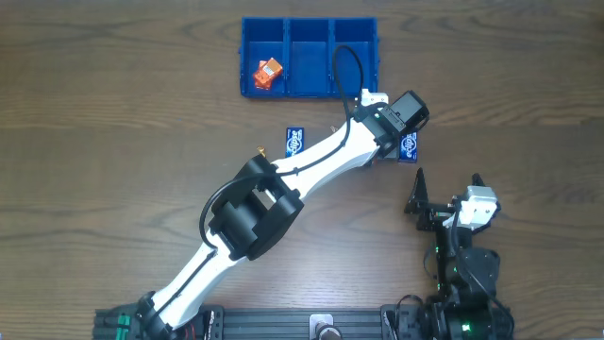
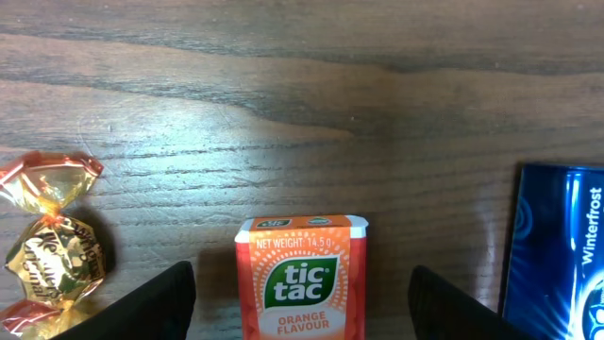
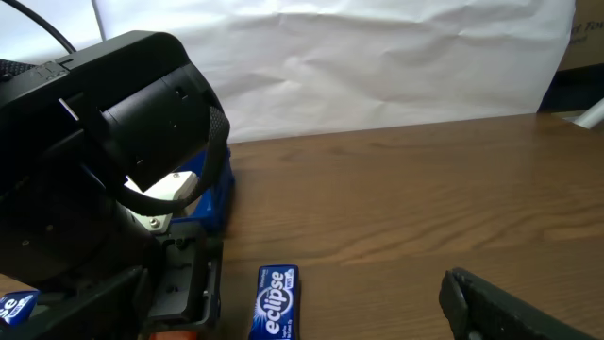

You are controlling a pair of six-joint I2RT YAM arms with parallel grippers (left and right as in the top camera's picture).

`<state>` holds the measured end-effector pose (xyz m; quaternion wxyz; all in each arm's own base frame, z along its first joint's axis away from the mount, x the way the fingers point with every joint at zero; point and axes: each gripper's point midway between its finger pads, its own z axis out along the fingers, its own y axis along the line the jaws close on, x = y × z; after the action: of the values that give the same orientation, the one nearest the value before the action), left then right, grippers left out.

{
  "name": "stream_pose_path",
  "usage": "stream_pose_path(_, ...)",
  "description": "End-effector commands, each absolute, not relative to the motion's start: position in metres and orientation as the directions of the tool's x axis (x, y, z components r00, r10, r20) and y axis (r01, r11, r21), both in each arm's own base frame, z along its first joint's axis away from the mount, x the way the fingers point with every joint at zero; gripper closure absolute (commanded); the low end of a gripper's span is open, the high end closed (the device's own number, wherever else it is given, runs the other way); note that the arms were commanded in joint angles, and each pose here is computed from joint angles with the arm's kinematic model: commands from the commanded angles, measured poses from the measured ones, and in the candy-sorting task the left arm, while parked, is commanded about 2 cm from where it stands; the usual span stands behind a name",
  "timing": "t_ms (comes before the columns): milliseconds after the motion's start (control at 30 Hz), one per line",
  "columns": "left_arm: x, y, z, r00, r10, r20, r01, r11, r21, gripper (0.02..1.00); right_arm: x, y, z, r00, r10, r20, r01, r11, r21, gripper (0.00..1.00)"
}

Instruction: Sort Candies Into Trays

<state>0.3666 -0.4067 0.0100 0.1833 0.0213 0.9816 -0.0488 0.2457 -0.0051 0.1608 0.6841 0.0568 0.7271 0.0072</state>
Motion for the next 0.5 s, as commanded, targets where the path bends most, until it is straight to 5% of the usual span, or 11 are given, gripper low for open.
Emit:
stream_pose_path(33,0.3678,-0.3976,-0.0071,-0.932,0.027,-0.361,0.043,0.998,-0.036,0.297,0.2454,-0.0066,0.1599,-0.057,0.086,-0.995,0.079,0.994,0.082,0.003)
stream_pose_path(500,0.3671,-0.3967,-0.0077,-0.928,0.033,-0.371,0.043,0.999,-0.02,0.292,0.2454,-0.0066,0.1599,-0.057,0.086,-0.995,0.079,0.994,0.082,0.003)
